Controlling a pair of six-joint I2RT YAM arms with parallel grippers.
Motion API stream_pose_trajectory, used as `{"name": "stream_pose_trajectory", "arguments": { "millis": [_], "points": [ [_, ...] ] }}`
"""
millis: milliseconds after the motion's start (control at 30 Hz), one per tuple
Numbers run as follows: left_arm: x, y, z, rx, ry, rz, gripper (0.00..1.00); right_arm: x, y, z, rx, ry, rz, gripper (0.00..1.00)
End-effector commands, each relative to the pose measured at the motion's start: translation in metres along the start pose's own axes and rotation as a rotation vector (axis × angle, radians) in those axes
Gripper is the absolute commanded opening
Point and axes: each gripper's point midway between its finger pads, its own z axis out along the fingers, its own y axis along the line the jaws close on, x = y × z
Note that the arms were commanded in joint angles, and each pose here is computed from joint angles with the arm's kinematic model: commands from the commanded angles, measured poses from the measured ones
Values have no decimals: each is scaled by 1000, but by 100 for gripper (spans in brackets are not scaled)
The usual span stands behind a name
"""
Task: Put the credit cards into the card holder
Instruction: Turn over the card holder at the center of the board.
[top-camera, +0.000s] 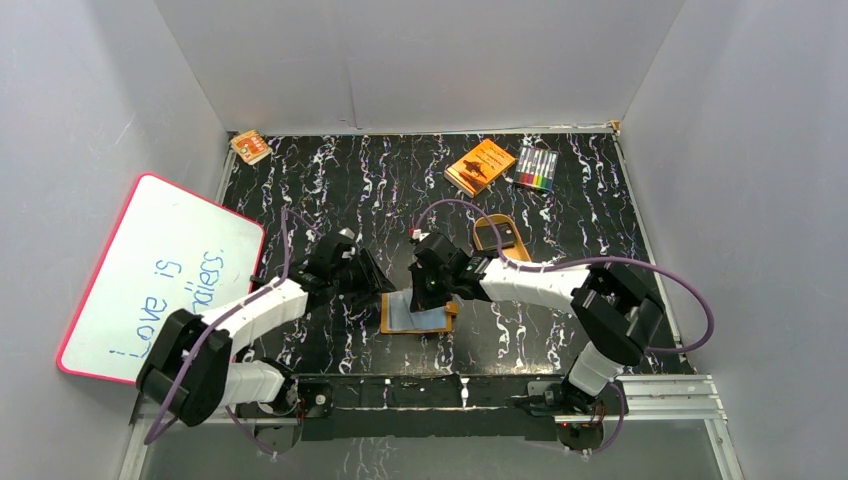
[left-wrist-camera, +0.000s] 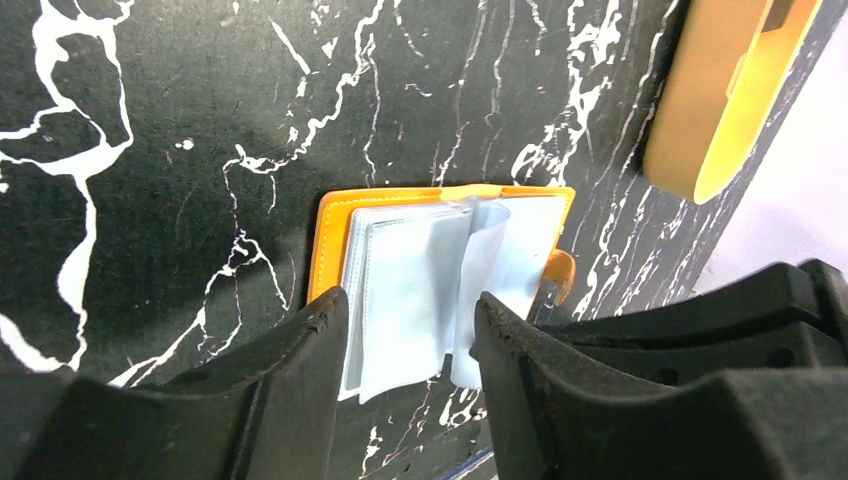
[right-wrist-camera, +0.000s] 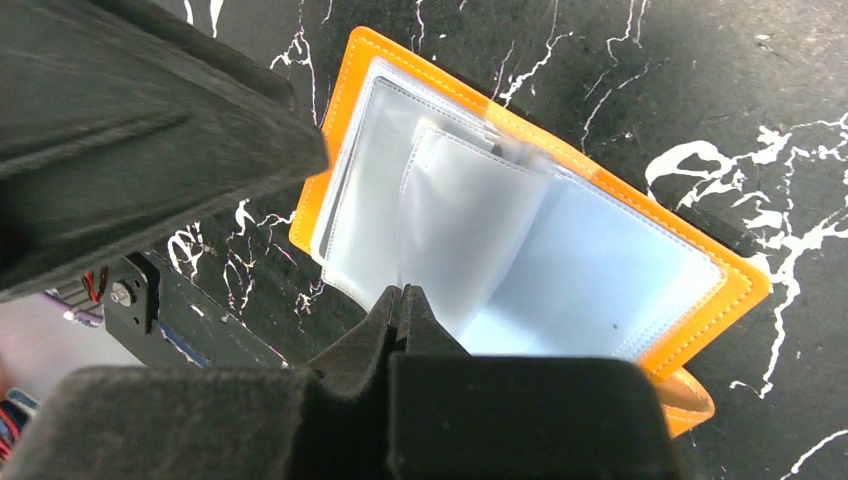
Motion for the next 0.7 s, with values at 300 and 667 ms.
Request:
{"name": "stream_pose_trajectory", "arguments": {
  "millis": [300,667],
  "points": [
    [-5,-49,-4,229,11,37,14,-7,-13,-18,45,-67,49,0],
    [9,-16,23,145,65,13,0,4,-51,-42,168,-99,138,0]
  ]
}}
